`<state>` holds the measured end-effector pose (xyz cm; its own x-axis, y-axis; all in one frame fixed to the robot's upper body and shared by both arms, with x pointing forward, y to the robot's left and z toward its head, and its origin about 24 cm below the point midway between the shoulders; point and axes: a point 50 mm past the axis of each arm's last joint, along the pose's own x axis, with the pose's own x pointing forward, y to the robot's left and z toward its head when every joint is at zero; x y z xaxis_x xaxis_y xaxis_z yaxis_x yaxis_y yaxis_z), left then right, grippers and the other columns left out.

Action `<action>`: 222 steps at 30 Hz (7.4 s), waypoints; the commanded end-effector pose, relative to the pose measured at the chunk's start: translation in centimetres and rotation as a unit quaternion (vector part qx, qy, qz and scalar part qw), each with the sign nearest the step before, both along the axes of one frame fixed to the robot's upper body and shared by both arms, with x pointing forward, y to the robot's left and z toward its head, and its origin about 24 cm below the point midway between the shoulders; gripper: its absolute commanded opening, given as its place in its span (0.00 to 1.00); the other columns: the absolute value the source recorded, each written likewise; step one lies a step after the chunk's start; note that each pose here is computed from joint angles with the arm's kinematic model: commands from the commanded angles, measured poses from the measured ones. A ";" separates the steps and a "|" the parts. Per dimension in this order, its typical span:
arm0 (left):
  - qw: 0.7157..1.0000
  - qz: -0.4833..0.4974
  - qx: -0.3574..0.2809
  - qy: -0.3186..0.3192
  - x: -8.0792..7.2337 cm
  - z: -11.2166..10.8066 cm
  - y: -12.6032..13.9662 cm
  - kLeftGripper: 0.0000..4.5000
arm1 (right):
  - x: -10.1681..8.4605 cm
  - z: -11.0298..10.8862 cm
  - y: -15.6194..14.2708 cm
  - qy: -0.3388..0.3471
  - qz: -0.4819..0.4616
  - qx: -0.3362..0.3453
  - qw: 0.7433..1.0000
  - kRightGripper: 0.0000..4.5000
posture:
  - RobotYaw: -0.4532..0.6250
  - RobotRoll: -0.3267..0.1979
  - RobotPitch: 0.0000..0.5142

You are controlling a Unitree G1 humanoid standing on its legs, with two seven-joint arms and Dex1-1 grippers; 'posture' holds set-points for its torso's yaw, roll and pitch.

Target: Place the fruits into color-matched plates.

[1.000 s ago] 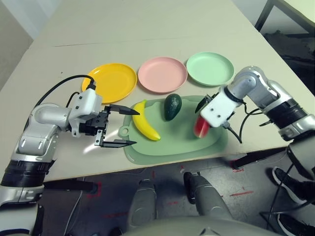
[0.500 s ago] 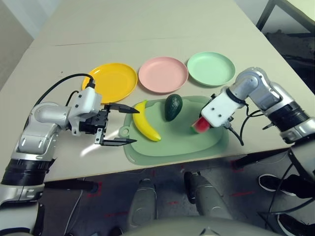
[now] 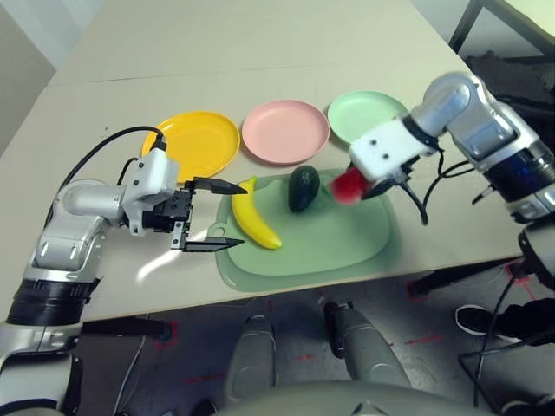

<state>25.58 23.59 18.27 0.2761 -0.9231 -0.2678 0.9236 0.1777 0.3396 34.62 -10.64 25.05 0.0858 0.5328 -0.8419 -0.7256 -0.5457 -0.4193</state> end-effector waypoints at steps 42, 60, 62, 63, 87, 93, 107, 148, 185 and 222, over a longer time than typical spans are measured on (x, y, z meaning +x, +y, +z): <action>0.953 0.300 -0.045 0.000 1.0 -0.5 -1.3 1.00 | 5.9 -4.0 5.9 -0.165 -0.195 0.123 0.959 1.00 | 0.52 0.62 0.40; 0.986 0.165 -0.016 0.009 0.3 0.2 -0.5 1.00 | 2.5 2.9 4.5 -0.221 0.085 0.013 0.971 1.00 | 0.47 0.62 0.39; 0.992 0.127 -0.007 0.013 0.0 0.4 -0.1 1.00 | 1.5 2.1 4.0 -0.210 0.144 -0.020 0.967 1.00 | 0.47 0.62 0.39; 0.993 0.118 -0.008 0.016 -0.1 0.5 0.1 1.00 | 1.0 1.7 3.9 -0.202 0.166 -0.029 0.965 1.00 | 0.46 0.62 0.39; 0.994 0.112 0.009 0.008 -0.5 1.5 1.0 1.00 | -0.6 -3.3 6.3 -0.157 0.210 -0.043 0.964 1.00 | 0.51 0.62 0.39; 0.994 0.113 0.006 0.006 -0.5 1.6 0.8 1.00 | -0.2 -4.6 6.5 -0.144 0.204 -0.053 0.967 1.00 | 0.51 0.62 0.39; 0.993 0.113 -0.016 0.003 -0.4 2.3 0.7 1.00 | 0.1 -7.6 7.0 -0.110 0.183 -0.061 0.975 0.87 | 0.52 0.62 0.40; 0.967 0.250 -0.045 -0.005 2.0 2.4 0.0 1.00 | 7.0 -5.1 -3.2 -0.229 -0.265 -0.046 0.936 0.67 | 0.49 0.62 0.39; 0.959 -0.003 0.264 -0.108 2.4 2.5 0.7 1.00 | -5.8 -9.1 -3.7 0.311 -0.171 0.380 0.854 0.99 | 0.42 0.62 0.38; 0.929 -0.126 0.322 -0.135 4.2 2.5 -2.6 0.35 | -7.0 -14.4 -5.2 0.186 -0.162 0.450 0.858 1.00 | 0.38 0.62 0.37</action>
<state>30.15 21.00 19.24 0.1934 -0.6129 -0.7662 0.7787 -0.3791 0.4998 27.66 -15.59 10.67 0.1592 0.9790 -0.1269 -0.9531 0.1189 -0.2784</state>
